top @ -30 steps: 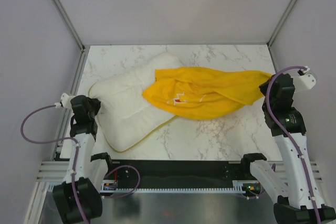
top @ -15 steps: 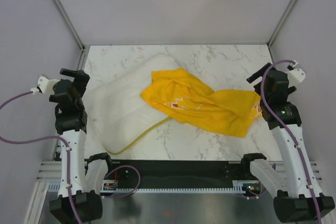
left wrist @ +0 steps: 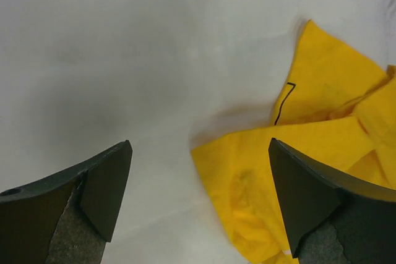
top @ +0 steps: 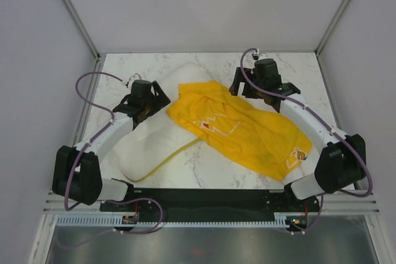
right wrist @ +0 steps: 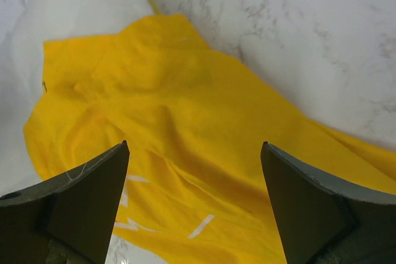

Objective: Put the pillow into the pillowcase

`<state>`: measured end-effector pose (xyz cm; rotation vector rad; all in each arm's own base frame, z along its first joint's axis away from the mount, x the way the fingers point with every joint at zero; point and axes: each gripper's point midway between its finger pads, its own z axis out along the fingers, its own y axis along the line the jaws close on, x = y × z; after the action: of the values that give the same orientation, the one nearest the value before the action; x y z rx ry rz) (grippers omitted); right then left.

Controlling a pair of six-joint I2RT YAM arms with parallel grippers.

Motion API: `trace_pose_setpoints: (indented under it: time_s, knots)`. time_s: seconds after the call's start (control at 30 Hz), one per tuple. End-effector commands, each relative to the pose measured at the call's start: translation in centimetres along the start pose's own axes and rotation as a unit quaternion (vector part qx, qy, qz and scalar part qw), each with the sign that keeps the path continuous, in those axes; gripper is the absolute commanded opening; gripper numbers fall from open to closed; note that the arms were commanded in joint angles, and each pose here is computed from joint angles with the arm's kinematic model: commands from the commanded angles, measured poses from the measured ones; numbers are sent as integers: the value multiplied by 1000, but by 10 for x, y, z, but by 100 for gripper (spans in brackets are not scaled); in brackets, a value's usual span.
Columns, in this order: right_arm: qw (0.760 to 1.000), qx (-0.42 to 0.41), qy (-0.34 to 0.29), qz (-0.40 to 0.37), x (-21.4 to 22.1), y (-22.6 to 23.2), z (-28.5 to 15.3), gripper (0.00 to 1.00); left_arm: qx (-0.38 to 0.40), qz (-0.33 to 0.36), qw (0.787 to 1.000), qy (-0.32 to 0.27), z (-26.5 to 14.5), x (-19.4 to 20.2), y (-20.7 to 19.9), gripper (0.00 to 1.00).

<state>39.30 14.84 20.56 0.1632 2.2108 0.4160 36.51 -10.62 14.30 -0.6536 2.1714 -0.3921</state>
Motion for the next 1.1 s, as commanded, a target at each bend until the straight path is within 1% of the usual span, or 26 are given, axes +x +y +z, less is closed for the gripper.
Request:
trace_pose_setpoints:
  time_s: [0.0, 0.1, 0.13, 0.17, 0.2, 0.27, 0.3, 0.37, 0.4, 0.43, 0.47, 0.5, 0.6, 0.67, 0.7, 0.73, 0.77, 0.8, 0.83, 0.87, 0.9, 0.93, 0.97, 1.0, 1.03, 1.07]
  knots:
    - [996, -74, -2, -59, -2, 44, 8, 95, -4, 22, 1000, 10, 7, 4, -3, 100]
    - [994, -86, 10, -68, 10, 55, 17, 89, -13, 24, 999, 19, 13, 10, 1, 100]
    - [994, -87, 14, -69, 14, 56, 19, 87, 118, 119, 982, 82, 7, 33, -35, 97]
    - [993, -92, 17, -72, 18, 61, 22, 86, 133, 118, 979, 97, 7, 39, -40, 96]
    - [993, -92, 20, -71, 21, 61, 23, 86, 142, 113, 978, 103, 7, 41, -44, 92]
    - [992, -99, 22, -72, 25, 64, 24, 80, 155, 108, 973, 129, 11, 53, -47, 84]
    - [992, -99, 26, -73, 29, 63, 24, 73, 158, 100, 973, 137, 12, 56, -47, 77]
    - [991, -108, 25, -74, 31, 66, 20, 72, 173, 88, 970, 148, 11, 63, -50, 68]
    - [991, -108, 28, -74, 36, 65, 20, 72, 178, 80, 969, 151, 11, 68, -51, 59]
    - [991, -109, 26, -74, 36, 65, 18, 72, 179, 76, 968, 156, 11, 71, -50, 56]
    - [991, -111, 22, -75, 34, 65, 15, 73, 185, 73, 966, 163, 11, 75, -52, 50]
    - [991, -111, 24, -75, 36, 64, 15, 72, 187, 74, 965, 170, 11, 79, -53, 38]
    - [991, -108, 18, -76, 33, 63, 14, 69, 189, 78, 965, 163, 12, 76, -55, 2]
    - [991, -107, 12, -79, 29, 64, 15, 69, 192, 86, 966, 151, 8, 71, -57, 2]
    - [991, -104, 10, -82, 27, 64, 16, 69, 201, 90, 965, 139, -1, 64, -61, 2]
    - [991, -102, 13, -86, 27, 64, 20, 69, 208, 94, 963, 141, -8, 63, -62, 2]
    - [991, -105, 4, -88, 17, 69, 19, 70, 220, 108, 959, 143, -16, 64, -64, 2]
    - [990, -108, 3, -94, 14, 72, 19, 73, 232, 115, 955, 147, -25, 63, -67, 2]
    - [989, -110, 11, -96, 15, 74, 23, 75, 259, 123, 946, 152, -43, 62, -74, 2]
    - [988, -123, 3, -98, 4, 83, 20, 77, 255, 134, 942, 172, -55, 71, -69, 2]
    - [986, -134, 7, -102, 3, 89, 20, 82, 258, 138, 939, 181, -64, 76, -67, 2]
    - [983, -148, 18, -106, 6, 95, 21, 85, 279, 143, 932, 183, -83, 78, -72, 2]
    - [981, -159, 13, -115, 0, 105, 19, 87, 281, 144, 926, 208, -92, 97, -66, 2]
    - [979, -164, 13, -123, -1, 111, 19, 91, 283, 144, 923, 218, -99, 106, -62, 2]
    - [977, -160, 27, -142, 9, 115, 25, 92, 295, 143, 920, 215, -113, 109, -63, 2]
    - [975, -165, 19, -151, 1, 125, 24, 93, 290, 138, 916, 241, -117, 131, -53, 2]
